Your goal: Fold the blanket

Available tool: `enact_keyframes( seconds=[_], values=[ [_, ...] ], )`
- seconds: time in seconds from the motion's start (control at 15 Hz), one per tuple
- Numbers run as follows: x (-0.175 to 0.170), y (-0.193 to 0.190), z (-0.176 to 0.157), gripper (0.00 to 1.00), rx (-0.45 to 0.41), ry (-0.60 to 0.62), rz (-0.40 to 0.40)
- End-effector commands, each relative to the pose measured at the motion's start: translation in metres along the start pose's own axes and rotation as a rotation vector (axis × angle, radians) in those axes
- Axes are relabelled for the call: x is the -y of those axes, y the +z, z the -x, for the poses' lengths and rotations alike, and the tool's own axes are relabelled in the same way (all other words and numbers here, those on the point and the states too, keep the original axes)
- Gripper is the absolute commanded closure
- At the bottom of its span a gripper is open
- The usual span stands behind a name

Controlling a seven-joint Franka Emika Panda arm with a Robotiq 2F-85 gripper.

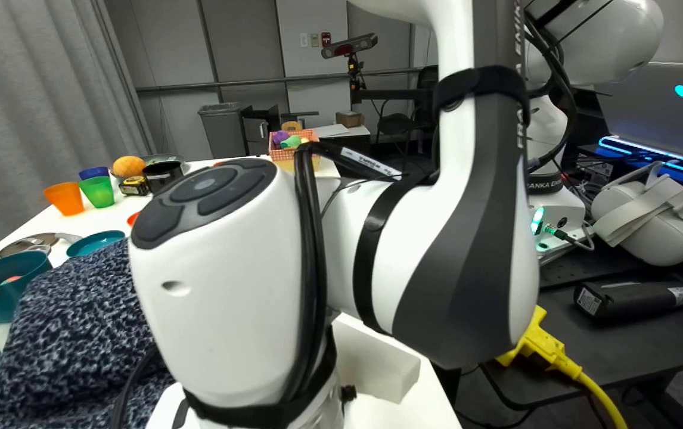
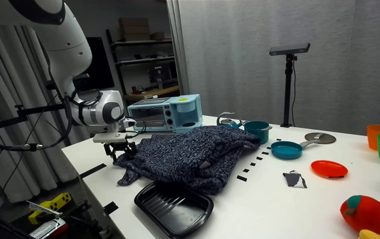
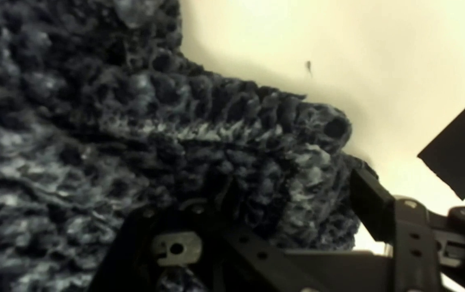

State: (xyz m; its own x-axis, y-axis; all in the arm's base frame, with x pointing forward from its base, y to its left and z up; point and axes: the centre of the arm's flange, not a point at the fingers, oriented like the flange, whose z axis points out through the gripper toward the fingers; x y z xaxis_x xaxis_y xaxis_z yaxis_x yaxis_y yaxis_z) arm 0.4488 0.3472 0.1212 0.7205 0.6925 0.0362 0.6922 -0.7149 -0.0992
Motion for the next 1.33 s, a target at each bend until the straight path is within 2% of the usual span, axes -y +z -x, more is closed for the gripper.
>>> enact_keyframes(
  seconds=[0.0, 0.2, 0.4, 0.53, 0.87, 1.07, 1.27],
  values=[
    [0.002, 0.005, -0.008, 0.57, -0.023, 0.005, -0.002],
    [-0.008, -0.012, -0.009, 0.79, -0.040, 0.006, 0.027],
    [-0.028, -0.044, -0.009, 1.00, -0.064, 0.025, 0.071],
    [-0.048, -0.075, -0.010, 1.00, -0.091, 0.055, 0.112],
    [-0.121, -0.190, -0.004, 0.98, -0.247, 0.204, 0.282],
    [-0.182, -0.254, 0.020, 0.98, -0.324, 0.348, 0.359],
    [-0.242, -0.302, 0.071, 0.98, -0.343, 0.511, 0.425]
  ],
)
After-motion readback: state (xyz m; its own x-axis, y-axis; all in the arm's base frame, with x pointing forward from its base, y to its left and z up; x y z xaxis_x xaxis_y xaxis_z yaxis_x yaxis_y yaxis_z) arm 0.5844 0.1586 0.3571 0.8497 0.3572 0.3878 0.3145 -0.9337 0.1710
